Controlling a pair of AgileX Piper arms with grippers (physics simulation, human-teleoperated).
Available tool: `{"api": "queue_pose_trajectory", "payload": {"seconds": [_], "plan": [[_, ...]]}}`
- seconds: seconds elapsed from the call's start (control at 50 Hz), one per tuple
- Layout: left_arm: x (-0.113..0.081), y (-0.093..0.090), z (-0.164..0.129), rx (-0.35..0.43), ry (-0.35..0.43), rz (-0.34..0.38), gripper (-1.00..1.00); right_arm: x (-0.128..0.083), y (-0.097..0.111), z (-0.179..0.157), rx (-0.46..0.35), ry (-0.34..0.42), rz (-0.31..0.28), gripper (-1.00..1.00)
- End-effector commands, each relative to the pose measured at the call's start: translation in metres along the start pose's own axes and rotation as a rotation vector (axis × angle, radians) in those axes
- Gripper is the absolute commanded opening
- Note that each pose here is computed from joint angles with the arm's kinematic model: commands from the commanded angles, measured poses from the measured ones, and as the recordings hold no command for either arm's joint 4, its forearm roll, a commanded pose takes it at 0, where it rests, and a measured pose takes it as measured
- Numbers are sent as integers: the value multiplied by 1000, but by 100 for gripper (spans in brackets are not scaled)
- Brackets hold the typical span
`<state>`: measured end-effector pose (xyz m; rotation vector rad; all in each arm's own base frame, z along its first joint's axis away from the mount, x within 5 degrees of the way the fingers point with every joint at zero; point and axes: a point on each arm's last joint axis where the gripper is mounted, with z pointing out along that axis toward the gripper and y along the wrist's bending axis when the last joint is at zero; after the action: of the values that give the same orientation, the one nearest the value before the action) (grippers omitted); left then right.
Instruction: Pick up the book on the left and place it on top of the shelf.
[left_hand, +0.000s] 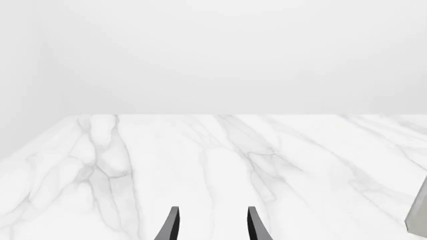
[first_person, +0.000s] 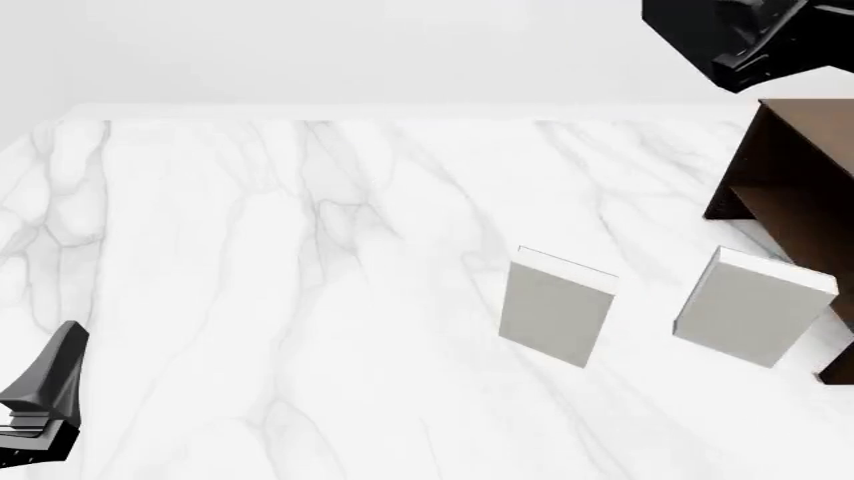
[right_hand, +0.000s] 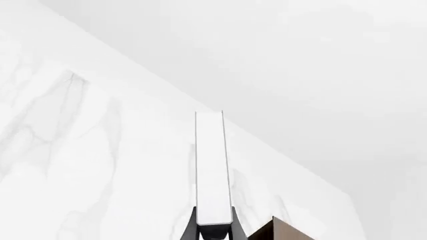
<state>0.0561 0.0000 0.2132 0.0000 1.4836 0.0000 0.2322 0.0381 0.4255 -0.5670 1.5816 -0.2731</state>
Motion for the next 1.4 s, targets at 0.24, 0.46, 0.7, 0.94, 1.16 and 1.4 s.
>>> {"api": "queue_pose_trajectory", "payload": {"seconds": [0.24, 0.46, 0.7, 0.94, 1.16, 1.4], "plan": [[0, 0, 0, 0, 0, 0, 100, 7, -29, -25, 133, 39, -77, -100], [0, 0, 0, 0, 0, 0, 100, 8, -36, -33, 158, 72, -97, -100], [0, 0, 0, 0, 0, 0, 100, 20, -42, -32, 193, 111, -117, -100], [0, 0, 0, 0, 0, 0, 100, 33, -52, -26, 241, 149, -126, -100], [0, 0, 0, 0, 0, 0, 100, 35, -64, -23, 282, 173, -167, -100], [0, 0, 0, 0, 0, 0, 100, 42, -72, -24, 312, 212, -206, -100]]}}
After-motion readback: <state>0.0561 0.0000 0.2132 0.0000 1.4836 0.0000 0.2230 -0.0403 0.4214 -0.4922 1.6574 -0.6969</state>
